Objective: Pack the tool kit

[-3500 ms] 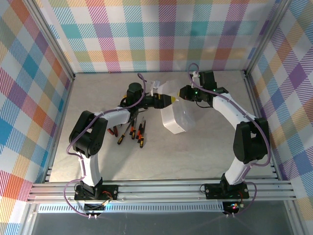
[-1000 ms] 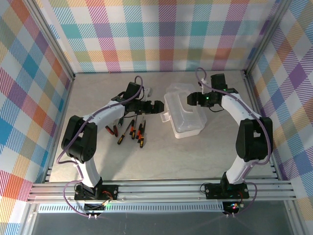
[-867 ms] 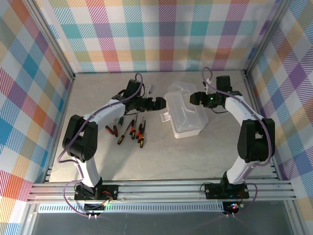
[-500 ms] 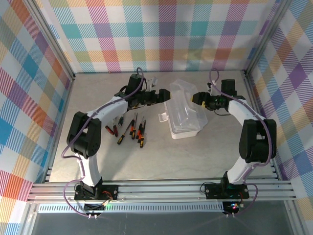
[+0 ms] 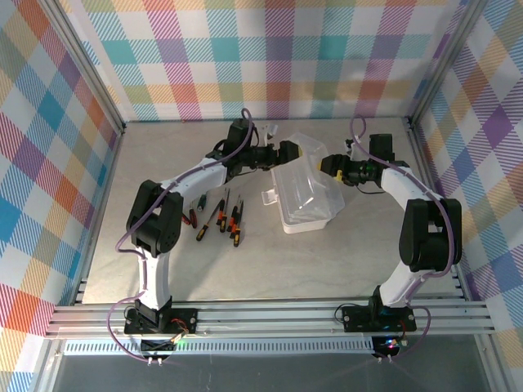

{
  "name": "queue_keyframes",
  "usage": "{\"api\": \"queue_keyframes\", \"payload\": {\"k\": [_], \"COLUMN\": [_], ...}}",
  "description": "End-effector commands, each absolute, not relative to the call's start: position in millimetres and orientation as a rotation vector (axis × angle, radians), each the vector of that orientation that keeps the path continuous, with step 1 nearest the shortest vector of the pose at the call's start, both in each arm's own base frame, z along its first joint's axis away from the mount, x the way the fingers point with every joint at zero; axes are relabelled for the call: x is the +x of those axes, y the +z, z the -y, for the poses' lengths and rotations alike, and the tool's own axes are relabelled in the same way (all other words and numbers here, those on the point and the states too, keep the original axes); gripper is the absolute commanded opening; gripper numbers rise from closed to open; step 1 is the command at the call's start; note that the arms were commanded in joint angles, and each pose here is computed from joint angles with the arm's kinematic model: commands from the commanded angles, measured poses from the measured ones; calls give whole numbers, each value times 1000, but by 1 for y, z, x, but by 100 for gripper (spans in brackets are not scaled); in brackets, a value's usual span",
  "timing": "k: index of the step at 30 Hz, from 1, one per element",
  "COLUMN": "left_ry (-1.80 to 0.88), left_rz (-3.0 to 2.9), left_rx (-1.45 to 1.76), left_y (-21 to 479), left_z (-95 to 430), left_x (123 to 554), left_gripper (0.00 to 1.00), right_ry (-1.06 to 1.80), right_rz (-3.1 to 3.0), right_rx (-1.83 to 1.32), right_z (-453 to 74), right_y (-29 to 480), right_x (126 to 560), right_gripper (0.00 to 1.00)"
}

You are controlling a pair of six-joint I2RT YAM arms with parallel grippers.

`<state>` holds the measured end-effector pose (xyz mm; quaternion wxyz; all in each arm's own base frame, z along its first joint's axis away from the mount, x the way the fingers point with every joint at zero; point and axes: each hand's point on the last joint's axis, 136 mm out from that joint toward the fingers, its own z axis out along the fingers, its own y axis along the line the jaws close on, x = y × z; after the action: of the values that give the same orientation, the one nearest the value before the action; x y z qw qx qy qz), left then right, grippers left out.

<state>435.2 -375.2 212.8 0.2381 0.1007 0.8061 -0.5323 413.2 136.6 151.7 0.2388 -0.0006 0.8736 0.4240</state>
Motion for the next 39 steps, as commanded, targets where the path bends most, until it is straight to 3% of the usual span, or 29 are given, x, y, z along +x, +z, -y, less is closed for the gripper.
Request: {"api": "queue_keyframes", "payload": {"k": [1,7,11,12,24,39], "left_ry": [-1520,-1567,-1583,-1584,-1606,-1631], "left_rz": [-2137,-2104,-2080,-2072,-2015,-2004], "left_rx": [314,323,328,333,382,419], "left_y": [233,241,250,253,281,288], "left_z": [390,404,409,410,428,451], "left_x": [438,439,440,440,445,448], "left_gripper": [100,100,100,100,100,100], "right_ry": [1241,1237,1135,1092,595,148], "right_rz": [-2332,-2326,-2342,-2351,-2327,-2432], "right_rx": [-57,-90,-119,-121,-201,-465], "right_z": [-145,-146,-139,-135,-95,-124], "right_y": [170,179,190,193,261,242], "right_x": [409,407,407,407,375,335], "right_gripper": [50,70,96,99,99,99]}}
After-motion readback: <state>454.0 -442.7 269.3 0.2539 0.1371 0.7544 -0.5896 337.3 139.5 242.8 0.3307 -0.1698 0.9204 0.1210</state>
